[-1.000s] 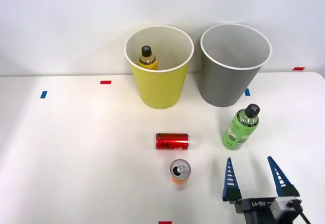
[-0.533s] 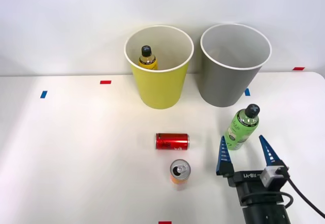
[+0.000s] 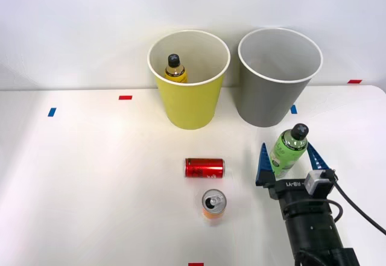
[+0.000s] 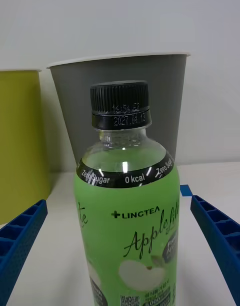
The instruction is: Put cans in the gray bin, plastic bottles in the light green bin
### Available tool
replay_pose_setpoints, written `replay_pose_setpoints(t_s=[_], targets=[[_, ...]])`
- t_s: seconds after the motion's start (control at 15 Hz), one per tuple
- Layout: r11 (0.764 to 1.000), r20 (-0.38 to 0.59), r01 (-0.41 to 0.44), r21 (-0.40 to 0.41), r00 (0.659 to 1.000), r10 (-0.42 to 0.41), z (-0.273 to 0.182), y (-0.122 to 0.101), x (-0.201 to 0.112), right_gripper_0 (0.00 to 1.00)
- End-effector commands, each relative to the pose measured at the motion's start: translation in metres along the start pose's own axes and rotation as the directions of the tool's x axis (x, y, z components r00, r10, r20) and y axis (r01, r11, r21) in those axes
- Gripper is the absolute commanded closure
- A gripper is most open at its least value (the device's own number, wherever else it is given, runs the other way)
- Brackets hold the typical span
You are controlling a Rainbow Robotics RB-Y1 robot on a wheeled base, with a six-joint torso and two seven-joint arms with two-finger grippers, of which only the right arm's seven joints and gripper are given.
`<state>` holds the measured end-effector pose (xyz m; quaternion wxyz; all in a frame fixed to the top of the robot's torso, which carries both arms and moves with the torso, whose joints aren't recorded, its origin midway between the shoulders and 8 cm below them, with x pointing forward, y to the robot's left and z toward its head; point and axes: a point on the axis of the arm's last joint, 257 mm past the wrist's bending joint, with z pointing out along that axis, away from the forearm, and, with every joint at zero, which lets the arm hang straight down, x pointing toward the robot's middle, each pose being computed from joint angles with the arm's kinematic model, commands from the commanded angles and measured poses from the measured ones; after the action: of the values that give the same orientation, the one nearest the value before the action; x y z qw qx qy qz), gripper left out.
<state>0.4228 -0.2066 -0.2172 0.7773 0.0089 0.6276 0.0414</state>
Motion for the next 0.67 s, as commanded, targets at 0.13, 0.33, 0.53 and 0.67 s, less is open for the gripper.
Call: replay_pose_setpoints(t_s=[0.13,0.33,0.53,0.67], targets=[[1.000,-0.003,0.014,0.007,1.000,-0.014,0.0181,-0.0038,-0.0038,0.00],[1.000,-0.008,0.024,0.006,1.000,-0.024,0.0236,-0.0049,-0.0043,0.00],[0.999,-0.015,0.032,0.007,0.999,-0.031,0.0235,-0.0060,-0.0027,0.00],[0.999,-0.015,0.044,0.006,0.999,-0.043,0.0235,-0.0062,-0.0027,0.43]])
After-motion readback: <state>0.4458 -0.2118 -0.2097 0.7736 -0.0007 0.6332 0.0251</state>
